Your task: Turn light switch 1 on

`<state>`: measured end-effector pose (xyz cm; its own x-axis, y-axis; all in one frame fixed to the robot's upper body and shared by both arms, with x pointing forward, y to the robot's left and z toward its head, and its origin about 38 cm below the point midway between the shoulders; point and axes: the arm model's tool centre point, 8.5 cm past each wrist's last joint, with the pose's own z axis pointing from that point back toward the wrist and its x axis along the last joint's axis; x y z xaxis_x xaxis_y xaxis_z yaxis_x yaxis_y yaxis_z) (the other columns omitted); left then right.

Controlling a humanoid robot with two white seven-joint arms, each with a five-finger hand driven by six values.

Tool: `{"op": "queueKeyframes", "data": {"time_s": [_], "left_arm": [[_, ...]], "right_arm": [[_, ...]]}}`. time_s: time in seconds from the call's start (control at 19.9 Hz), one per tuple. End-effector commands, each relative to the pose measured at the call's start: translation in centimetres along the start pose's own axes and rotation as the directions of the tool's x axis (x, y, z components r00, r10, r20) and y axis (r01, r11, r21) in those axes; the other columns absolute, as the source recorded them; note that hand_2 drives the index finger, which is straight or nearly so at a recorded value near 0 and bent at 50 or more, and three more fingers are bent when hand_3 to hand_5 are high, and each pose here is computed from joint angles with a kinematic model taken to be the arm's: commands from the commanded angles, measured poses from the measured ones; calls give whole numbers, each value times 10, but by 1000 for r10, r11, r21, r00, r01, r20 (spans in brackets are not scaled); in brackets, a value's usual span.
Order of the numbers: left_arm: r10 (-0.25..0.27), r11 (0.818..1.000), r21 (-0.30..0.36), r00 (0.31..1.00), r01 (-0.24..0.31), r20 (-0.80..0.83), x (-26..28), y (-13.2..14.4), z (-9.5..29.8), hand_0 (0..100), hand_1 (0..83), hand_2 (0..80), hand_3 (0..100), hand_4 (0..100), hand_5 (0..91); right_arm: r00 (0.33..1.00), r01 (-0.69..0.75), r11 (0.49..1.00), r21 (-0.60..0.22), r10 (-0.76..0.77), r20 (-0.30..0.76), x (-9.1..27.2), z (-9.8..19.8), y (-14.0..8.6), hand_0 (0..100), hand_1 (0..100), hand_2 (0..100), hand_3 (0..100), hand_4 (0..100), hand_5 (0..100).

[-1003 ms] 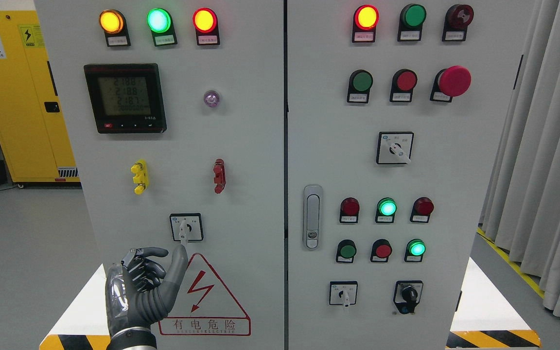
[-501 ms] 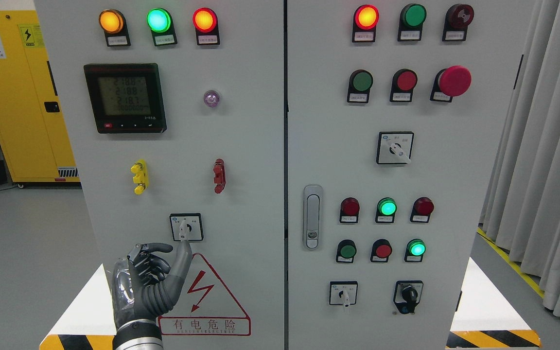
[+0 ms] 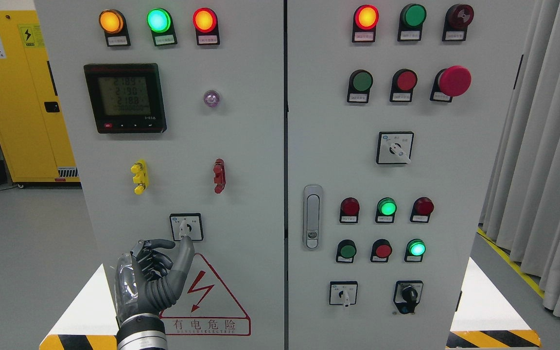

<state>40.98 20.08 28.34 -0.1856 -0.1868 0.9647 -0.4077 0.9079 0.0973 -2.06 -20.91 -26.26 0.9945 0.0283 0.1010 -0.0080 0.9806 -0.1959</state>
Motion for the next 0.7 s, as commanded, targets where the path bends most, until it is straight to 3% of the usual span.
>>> {"op": "queueKeyframes", "data": {"time_s": [0.0,0.65], "left_arm": [[-6,1000,-11,1000,5,-15,-2,-7,-2,204,662,563,896,933,899],[-6,1000,-13,1000,6,-16,-1,-9,-5,215,663,575,901,935,899]], "right_arm": [[1000,28,1000,-2,-28,-8,-1,0,0,0,500,40,0,0,0],[1000,28,1000,-3,-28,-8,-1,0,0,0,500,40,0,0,0]]}}
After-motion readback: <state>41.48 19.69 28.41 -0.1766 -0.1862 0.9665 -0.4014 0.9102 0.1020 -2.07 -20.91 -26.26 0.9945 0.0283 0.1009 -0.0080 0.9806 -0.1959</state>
